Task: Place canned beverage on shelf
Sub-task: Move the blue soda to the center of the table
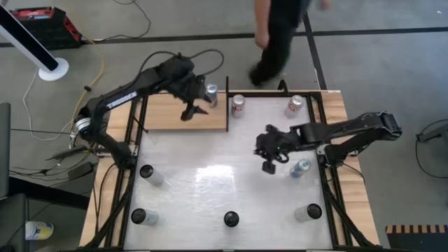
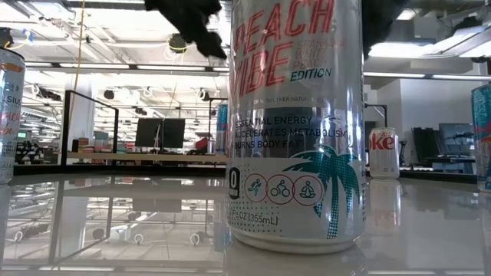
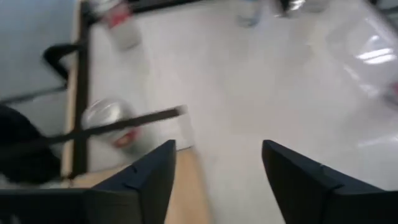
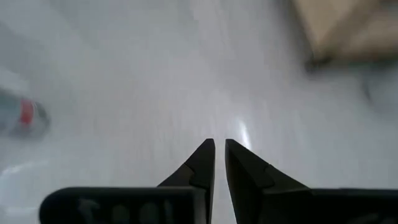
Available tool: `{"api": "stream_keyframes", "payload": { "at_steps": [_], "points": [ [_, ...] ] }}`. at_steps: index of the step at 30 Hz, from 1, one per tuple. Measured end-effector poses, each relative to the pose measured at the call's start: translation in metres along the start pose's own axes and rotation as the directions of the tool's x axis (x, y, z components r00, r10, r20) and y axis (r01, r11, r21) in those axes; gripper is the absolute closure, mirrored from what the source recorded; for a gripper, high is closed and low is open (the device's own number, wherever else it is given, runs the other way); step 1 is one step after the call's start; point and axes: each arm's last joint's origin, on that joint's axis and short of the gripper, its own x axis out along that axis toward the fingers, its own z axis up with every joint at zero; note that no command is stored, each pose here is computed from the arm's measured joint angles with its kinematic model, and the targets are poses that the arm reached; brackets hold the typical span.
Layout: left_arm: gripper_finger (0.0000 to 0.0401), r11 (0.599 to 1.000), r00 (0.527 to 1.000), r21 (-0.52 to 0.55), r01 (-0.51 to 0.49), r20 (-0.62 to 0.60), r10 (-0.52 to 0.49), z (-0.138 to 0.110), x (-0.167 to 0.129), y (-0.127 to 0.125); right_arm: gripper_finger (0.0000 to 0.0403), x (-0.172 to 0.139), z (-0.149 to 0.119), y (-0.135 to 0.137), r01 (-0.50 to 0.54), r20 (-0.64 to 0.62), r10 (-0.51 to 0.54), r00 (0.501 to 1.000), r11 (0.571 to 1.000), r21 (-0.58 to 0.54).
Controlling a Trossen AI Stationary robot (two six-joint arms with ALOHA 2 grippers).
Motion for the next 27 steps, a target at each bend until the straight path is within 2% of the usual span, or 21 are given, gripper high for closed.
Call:
{"api": "stream_keyframes", "payload": {
  "at_steps": [3,6,12,16,20,27],
  "points": [
    [0.0223,0.997,0.999,0.061,0.043,0.030,-0.045,0.005,-0.003,-0.030,0.0339,-0.020,-0.005,-0.001,0.066,-0.178,-0.046,0.983,0.992,0.107],
    [0.0259,0.992,0.998,0.125,0.030,0.059,-0.037,0.006,-0.003,-0.054,0.0339,-0.039,-0.015,0.000,0.144,-0.332,-0.072,0.941,0.970,0.197],
    [0.0317,0.975,0.992,0.215,-0.060,0.124,0.033,0.010,-0.012,-0.087,0.0339,-0.063,-0.033,-0.001,0.316,-0.498,-0.105,0.861,0.877,0.362],
    [0.0334,0.970,0.989,0.239,-0.051,0.147,0.016,0.012,-0.017,-0.095,0.0325,-0.068,-0.041,-0.004,0.407,-0.587,-0.114,0.802,0.823,0.396],
    [0.0333,0.966,0.986,0.253,-0.057,0.169,0.014,0.015,-0.017,-0.097,0.0274,-0.073,-0.045,-0.006,0.398,-0.568,-0.097,0.818,0.808,0.435],
    [0.0318,0.959,0.981,0.272,-0.074,0.191,0.022,0.017,-0.018,-0.096,0.0122,-0.075,-0.068,-0.010,0.447,-0.603,-0.082,0.793,0.752,0.485]
  ]
}}
